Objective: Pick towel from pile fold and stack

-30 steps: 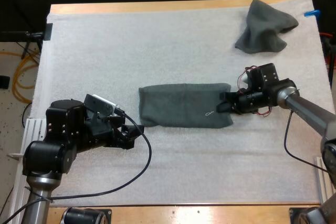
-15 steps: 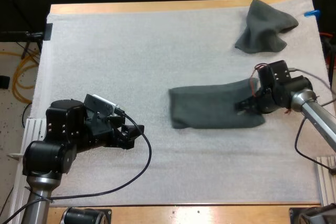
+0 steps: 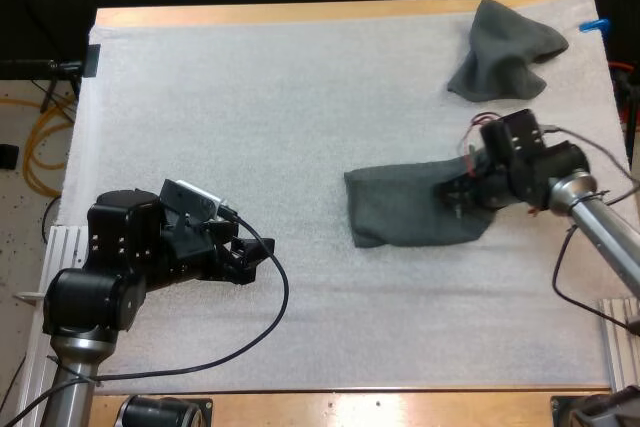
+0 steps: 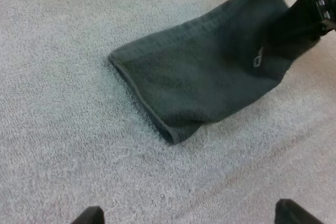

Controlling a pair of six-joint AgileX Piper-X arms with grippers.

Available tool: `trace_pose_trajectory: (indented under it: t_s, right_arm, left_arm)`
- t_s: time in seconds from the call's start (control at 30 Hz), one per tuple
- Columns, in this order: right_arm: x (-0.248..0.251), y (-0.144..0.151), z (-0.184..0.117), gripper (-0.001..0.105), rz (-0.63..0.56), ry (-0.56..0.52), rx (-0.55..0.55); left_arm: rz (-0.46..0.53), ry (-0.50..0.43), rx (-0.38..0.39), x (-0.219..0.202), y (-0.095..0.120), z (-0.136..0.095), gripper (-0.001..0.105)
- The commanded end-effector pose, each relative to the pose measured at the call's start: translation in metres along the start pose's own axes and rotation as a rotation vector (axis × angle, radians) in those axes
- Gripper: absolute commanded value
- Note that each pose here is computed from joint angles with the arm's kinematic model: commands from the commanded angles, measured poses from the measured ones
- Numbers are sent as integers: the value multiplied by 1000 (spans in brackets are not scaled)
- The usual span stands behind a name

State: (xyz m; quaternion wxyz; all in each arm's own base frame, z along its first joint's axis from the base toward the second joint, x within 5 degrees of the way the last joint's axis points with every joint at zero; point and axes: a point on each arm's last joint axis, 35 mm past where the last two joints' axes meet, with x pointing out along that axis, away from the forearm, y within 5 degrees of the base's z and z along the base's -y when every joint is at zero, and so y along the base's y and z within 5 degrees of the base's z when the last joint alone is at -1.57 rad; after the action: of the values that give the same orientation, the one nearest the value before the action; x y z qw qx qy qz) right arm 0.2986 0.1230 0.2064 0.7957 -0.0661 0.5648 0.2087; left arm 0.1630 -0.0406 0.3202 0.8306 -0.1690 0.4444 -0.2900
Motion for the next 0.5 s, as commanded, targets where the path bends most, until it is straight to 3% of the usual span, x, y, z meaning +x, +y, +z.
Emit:
trace_pose_trajectory:
  t_s: [0.0, 0.33, 0.47]
  right_arm:
    - [2, 10, 6, 0, 67, -32, 14]
    - [65, 55, 20, 0, 432, -26, 179]
    - [80, 59, 21, 0, 459, -23, 205]
  left_arm:
    - [9, -6, -2, -1, 0, 1, 63]
    - [9, -6, -2, -1, 0, 1, 63]
    - [9, -6, -2, -1, 0, 1, 63]
